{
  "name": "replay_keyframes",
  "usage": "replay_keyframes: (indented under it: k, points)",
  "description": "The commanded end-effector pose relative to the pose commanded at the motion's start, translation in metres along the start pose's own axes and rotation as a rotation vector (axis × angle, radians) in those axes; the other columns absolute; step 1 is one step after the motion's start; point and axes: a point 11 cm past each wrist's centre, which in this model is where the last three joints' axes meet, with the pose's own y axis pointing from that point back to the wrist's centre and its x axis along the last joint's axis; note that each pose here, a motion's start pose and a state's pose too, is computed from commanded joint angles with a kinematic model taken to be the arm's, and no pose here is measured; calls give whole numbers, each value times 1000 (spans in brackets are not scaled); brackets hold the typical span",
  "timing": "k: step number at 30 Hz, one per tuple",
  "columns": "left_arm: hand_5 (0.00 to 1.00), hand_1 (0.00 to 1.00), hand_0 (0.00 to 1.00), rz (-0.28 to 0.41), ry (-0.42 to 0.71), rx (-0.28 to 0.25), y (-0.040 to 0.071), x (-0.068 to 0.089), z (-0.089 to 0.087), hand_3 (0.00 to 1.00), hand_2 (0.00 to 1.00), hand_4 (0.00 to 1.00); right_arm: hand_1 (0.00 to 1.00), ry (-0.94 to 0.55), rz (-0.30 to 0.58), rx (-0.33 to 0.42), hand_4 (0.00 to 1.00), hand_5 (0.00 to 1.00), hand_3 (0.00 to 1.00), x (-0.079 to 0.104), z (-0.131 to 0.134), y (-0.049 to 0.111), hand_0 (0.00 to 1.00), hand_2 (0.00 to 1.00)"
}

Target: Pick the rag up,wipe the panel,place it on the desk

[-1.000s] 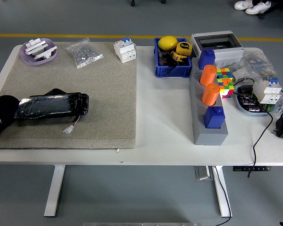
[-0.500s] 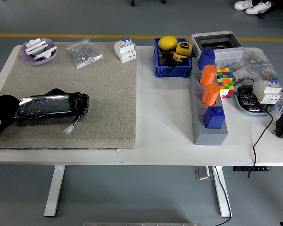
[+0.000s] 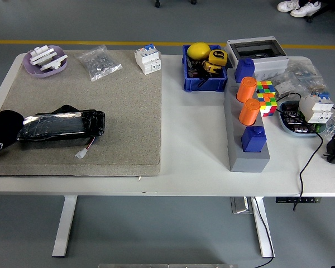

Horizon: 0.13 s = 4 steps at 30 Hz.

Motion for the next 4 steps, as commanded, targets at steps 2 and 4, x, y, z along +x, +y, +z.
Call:
replay_keyframes:
  k: [2,4]
  points:
    - [202,984,647,8,15,-5,1,2,-1,915,920,919,493,0,1,0,998,588,711,0,0,0,735,711]
    - [202,984,647,10,29,-5,1,3,-2,915,920,919,493,1,0,0,998,588,711,0,0,0,735,711]
